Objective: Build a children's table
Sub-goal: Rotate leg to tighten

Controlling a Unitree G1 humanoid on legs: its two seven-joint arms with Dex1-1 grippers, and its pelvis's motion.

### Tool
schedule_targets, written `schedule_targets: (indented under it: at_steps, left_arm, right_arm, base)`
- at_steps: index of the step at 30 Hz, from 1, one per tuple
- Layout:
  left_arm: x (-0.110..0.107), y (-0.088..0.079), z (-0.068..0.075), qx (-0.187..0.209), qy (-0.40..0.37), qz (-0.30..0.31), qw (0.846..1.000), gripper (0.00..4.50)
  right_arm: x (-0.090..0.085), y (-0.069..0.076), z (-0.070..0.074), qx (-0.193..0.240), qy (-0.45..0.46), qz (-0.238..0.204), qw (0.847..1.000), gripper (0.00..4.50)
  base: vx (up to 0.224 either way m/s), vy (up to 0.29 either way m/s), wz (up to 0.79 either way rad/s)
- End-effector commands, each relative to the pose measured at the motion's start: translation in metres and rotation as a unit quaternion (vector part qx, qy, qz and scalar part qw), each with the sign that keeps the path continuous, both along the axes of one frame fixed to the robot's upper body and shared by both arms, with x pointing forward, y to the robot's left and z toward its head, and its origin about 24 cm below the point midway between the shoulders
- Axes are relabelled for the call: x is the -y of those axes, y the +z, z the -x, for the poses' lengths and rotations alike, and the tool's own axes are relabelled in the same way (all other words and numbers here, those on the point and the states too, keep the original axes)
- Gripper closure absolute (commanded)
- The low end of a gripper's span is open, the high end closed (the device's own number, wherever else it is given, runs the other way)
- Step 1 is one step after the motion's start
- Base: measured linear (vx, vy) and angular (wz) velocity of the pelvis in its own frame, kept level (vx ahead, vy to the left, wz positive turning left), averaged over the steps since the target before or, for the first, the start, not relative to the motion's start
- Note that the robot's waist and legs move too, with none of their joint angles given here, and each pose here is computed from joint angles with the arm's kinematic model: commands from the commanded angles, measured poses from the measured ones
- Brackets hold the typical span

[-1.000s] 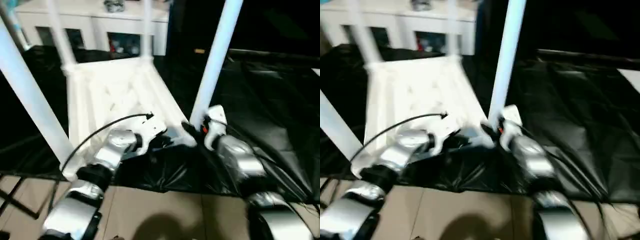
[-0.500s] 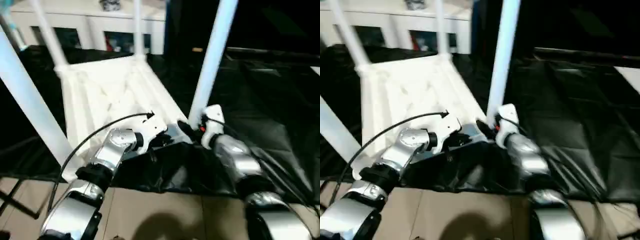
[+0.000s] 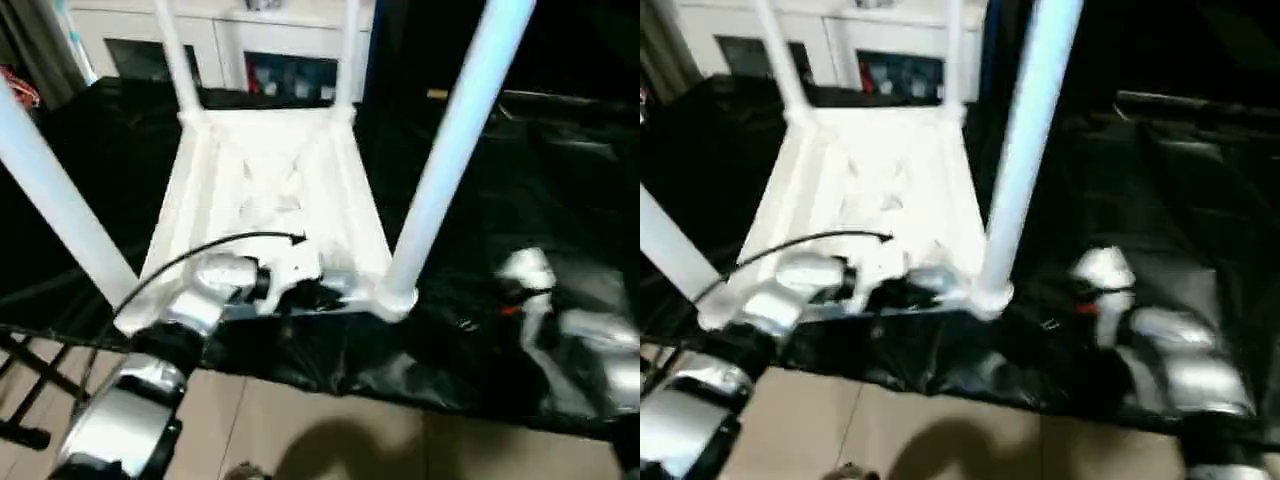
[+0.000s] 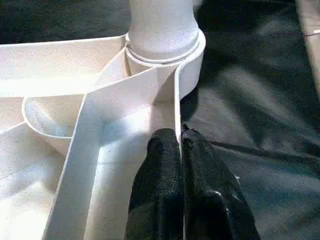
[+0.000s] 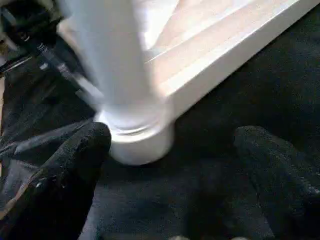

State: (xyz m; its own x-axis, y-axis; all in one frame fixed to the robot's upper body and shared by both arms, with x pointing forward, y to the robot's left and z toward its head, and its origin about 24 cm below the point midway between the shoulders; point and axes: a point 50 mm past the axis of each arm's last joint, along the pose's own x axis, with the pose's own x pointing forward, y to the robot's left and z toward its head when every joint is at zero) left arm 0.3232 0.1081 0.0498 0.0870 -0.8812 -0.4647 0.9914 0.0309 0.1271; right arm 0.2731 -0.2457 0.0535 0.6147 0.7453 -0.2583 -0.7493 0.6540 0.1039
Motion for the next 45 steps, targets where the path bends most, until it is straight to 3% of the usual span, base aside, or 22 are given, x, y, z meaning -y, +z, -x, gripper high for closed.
schedule_targets:
  at_steps: [1, 5, 7, 8, 12, 13, 18, 24, 32, 33, 39, 45]
  left_arm:
    - [0.005, 0.008, 0.002, 0.015, -0.041, 0.018, 0.999, 4.5]
    - [-0.004, 0.011, 0.001, 0.023, -0.042, 0.024, 0.999, 4.5]
    - [-0.006, 0.012, 0.001, 0.028, -0.043, 0.023, 0.998, 4.5]
    - [-0.009, 0.015, 0.0, 0.049, -0.037, 0.025, 0.998, 4.5]
    - [-0.019, 0.022, 0.0, 0.043, -0.032, 0.034, 0.998, 4.5]
    - [-0.021, 0.022, 0.0, 0.042, -0.033, 0.033, 0.998, 4.23]
    - [-0.038, 0.028, 0.007, -0.004, -0.028, 0.021, 0.999, 3.82]
    - [-0.042, 0.036, 0.016, -0.023, -0.038, 0.013, 0.999, 3.35]
    - [-0.05, 0.029, 0.031, -0.063, -0.059, -0.066, 0.994, 3.35]
    - [-0.054, 0.025, 0.031, -0.056, -0.051, -0.092, 0.993, 3.35]
    - [-0.059, 0.023, 0.025, -0.027, -0.017, -0.11, 0.993, 3.35]
    - [-0.063, 0.021, 0.021, -0.009, 0.005, -0.121, 0.993, 3.35]
  right_arm:
    - [0.008, 0.005, -0.003, 0.015, -0.039, -0.003, 0.999, 0.09]
    - [0.014, 0.001, -0.018, 0.027, -0.139, 0.018, 0.99, 0.09]
    - [0.011, 0.001, -0.021, 0.027, -0.147, 0.014, 0.989, 0.09]
    - [0.005, -0.001, -0.026, 0.029, -0.166, 0.013, 0.986, 0.09]
    - [-0.015, -0.002, -0.035, 0.029, -0.183, -0.017, 0.983, 0.09]
    - [-0.018, -0.003, -0.037, 0.029, -0.186, -0.019, 0.982, 0.03]
    - [-0.046, -0.006, -0.047, 0.031, -0.169, -0.034, 0.985, 0.0]
    - [-0.066, -0.003, -0.056, 0.039, -0.153, -0.037, 0.987, 0.0]
    - [-0.084, -0.002, -0.056, 0.042, -0.103, -0.038, 0.993, 0.0]
    - [-0.088, -0.002, -0.054, 0.04, -0.086, -0.042, 0.995, 0.0]
    - [-0.102, -0.003, -0.04, 0.034, -0.007, -0.056, 0.998, 0.0]
    - [-0.104, -0.003, -0.033, 0.028, 0.021, -0.065, 0.997, 0.0]
  base:
    - [0.0, 0.0, 0.0]
    - [0.0, 0.0, 0.0]
    - [0.0, 0.0, 0.0]
    - [0.0, 0.0, 0.0]
    - [0.0, 0.0, 0.0]
    - [0.0, 0.0, 0.0]
    - [0.0, 0.0, 0.0]
    - [0.0, 0.0, 0.0]
    - [0.0, 0.0, 0.0]
    - [0.0, 0.0, 0.0]
    - [0.0, 0.0, 0.0]
    - [0.0, 0.0, 0.0]
